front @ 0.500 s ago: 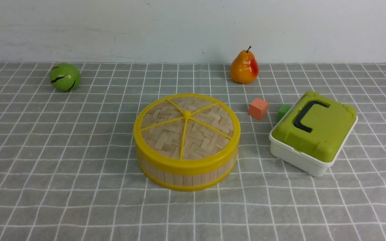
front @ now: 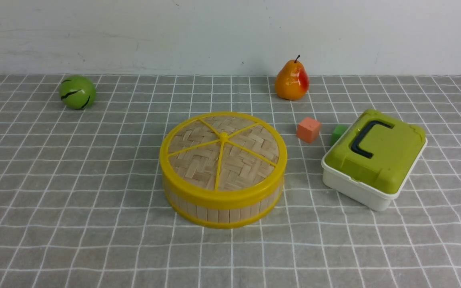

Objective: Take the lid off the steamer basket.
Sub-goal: Use the left arm to lift the lid of the steamer

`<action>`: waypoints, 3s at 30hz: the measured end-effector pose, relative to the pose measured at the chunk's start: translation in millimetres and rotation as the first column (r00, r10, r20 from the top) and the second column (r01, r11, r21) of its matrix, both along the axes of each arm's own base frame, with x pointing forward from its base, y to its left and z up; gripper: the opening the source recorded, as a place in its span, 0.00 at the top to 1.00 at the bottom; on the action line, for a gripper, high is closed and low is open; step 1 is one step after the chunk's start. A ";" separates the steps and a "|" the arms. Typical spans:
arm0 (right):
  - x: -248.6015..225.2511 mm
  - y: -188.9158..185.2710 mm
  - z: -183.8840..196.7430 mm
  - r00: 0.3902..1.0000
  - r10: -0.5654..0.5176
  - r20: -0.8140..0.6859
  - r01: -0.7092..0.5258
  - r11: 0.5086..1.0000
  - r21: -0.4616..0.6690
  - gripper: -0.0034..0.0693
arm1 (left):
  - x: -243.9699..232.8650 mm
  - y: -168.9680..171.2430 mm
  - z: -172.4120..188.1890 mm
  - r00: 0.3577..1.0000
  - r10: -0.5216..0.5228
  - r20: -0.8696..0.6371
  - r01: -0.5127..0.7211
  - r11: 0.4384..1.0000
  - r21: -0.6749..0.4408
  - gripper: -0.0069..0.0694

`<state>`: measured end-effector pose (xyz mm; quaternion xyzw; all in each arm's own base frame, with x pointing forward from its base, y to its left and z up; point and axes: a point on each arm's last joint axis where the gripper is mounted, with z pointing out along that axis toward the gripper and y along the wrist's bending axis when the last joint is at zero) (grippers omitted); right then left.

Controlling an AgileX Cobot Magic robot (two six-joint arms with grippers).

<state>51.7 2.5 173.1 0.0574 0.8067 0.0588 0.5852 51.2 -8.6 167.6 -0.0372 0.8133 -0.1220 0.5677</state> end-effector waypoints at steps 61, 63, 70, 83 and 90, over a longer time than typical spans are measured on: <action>0.0 0.0 0.0 1.000 0.000 0.000 0.000 1.000 0.000 0.62 | 73.1 -11.3 225.0 0.923 0.037 0.384 0.006 0.994 -0.108 0.68; 0.0 0.0 0.0 1.000 0.000 0.000 0.000 1.000 0.000 0.62 | 89.2 -14.3 222.7 0.945 0.045 0.324 0.003 0.989 -0.146 0.69; 0.0 0.0 0.0 1.000 0.000 0.000 0.000 1.000 0.000 0.62 | 164.1 -55.3 230.9 0.989 -0.099 -0.109 0.093 0.994 -0.057 0.88; 0.0 0.0 0.0 1.000 0.000 0.000 0.000 1.000 0.000 0.62 | 258.7 -168.1 242.7 0.799 -0.403 -0.446 0.440 0.898 -0.023 0.93; 0.0 0.0 0.0 1.000 0.000 0.000 0.000 1.000 0.000 0.62 | 310.5 -202.6 208.8 0.780 -0.341 -0.524 0.462 0.879 0.116 0.67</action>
